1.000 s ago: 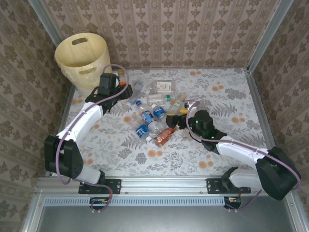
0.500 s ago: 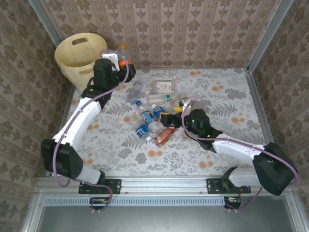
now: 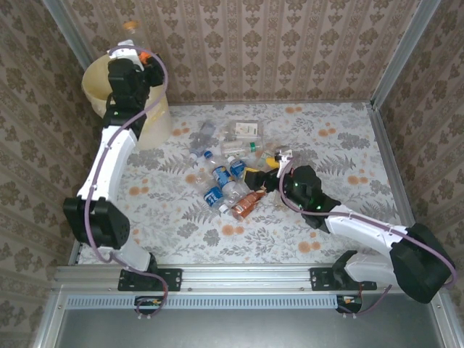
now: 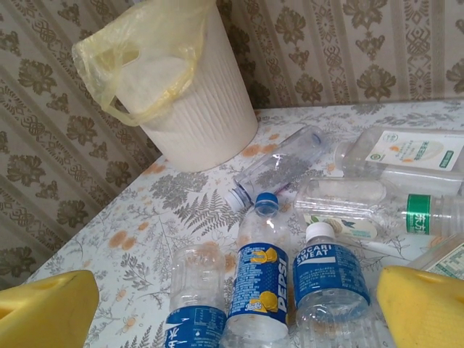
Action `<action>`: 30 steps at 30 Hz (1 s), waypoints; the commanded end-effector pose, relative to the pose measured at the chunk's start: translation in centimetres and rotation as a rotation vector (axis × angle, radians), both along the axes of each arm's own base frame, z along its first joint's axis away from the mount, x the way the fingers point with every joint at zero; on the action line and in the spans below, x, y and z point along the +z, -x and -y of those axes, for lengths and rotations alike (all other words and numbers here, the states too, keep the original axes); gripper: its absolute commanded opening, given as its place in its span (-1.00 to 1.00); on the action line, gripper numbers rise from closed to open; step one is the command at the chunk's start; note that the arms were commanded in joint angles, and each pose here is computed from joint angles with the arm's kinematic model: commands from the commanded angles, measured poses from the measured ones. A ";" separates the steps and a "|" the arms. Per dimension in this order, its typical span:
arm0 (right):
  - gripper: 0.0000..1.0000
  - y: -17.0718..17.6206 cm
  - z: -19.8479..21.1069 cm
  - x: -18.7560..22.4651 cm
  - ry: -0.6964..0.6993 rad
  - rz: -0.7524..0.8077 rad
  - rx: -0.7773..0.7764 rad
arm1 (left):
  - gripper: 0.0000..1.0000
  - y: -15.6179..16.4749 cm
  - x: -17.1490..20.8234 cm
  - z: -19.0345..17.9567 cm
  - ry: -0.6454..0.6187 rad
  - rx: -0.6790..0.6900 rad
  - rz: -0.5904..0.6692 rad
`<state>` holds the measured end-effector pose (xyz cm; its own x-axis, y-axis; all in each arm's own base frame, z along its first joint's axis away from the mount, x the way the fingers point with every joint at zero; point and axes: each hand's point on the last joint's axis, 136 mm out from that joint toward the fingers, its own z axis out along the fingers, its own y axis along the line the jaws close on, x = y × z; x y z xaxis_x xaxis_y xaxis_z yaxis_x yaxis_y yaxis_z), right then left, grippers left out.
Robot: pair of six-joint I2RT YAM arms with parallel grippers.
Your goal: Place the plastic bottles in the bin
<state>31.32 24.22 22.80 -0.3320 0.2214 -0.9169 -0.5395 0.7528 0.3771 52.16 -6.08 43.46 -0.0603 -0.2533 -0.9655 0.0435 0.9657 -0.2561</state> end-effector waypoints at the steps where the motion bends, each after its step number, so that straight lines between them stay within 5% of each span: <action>1: 1.00 0.3 0.9 -0.2 0.033 0.019 -0.032 | 0.15 -1.8 0.2 -2.0 -0.032 0.025 -0.010; 7: 1.00 0.6 1.1 -0.3 0.051 0.016 -0.027 | 0.16 -5.3 -4.0 -4.6 -0.152 0.050 -0.158; 16: 1.00 0.7 1.4 -0.3 0.065 0.021 -0.042 | 0.16 -7.7 -10.1 -9.1 -0.075 0.101 -0.378; 30: 1.00 0.4 2.0 -0.4 0.072 0.011 -0.079 | 0.20 -9.1 -14.5 -8.5 -0.034 0.032 -0.490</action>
